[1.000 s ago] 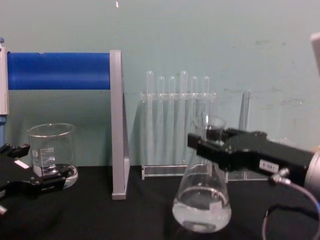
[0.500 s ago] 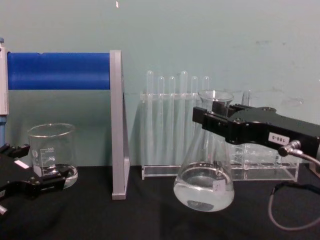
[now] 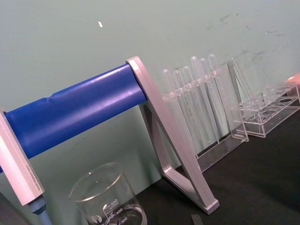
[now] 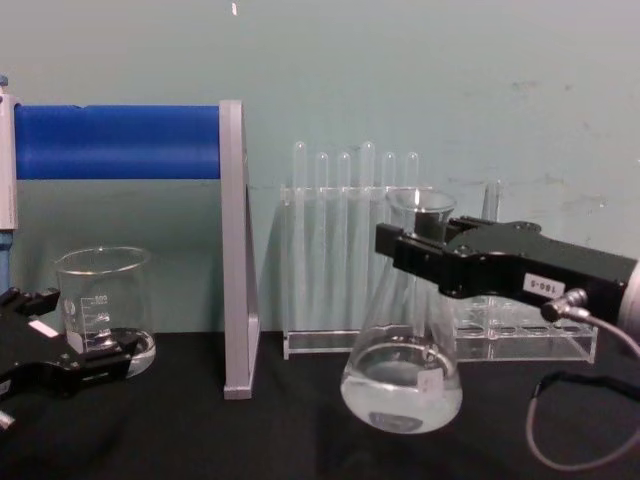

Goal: Grasp the erlenmeyer flask with one hand, shake it three times, then place it back.

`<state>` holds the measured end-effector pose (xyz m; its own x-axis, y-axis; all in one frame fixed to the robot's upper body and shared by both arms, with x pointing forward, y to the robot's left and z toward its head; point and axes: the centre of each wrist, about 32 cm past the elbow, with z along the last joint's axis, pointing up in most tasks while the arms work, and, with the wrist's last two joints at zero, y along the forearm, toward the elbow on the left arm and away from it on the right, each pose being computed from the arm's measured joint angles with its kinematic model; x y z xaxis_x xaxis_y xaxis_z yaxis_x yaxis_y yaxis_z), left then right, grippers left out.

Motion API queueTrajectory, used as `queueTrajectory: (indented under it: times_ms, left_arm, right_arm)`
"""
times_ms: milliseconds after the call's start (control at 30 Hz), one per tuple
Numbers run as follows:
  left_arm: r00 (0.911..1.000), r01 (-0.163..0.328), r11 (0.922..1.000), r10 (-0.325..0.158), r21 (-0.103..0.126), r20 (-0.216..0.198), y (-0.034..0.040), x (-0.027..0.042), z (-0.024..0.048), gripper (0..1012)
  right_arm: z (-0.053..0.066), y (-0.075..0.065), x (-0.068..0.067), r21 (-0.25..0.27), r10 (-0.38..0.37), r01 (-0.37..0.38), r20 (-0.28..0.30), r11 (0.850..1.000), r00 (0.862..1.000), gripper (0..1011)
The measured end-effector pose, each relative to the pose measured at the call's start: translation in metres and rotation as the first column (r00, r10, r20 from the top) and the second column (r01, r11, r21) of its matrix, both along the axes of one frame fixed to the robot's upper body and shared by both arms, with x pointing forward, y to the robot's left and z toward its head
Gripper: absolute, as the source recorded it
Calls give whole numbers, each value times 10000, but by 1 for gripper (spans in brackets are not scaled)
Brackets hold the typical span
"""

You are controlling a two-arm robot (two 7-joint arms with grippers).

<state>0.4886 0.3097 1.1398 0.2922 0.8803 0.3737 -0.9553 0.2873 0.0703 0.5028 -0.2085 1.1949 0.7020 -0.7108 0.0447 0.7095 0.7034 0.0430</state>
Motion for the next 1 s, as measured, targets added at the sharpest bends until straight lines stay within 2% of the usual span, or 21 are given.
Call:
queueTrajectory:
  times_ms: [167,367,500,767,1000]
  left_arm:
    - [10000,0,10000,0,0,0,0,0,0,1001]
    - [10000,0,10000,0,0,0,0,0,0,1001]
    - [10000,0,10000,0,0,0,0,0,0,1001]
    - [10000,0,10000,0,0,0,0,0,0,1001]
    - [10000,0,10000,0,0,-1,0,0,0,1001]
  right_arm:
    - [-3,87,-33,-88,143,-143,-47,9999,9999,449]
    - [3,283,-119,-166,590,-591,-58,9981,9982,449]
    - [5,365,-159,-168,833,-835,-86,9964,9965,449]
    - [9,553,-275,-198,1577,-1581,-190,9872,9873,449]
    - [19,634,-334,-171,1963,-1966,-190,9803,9804,449]
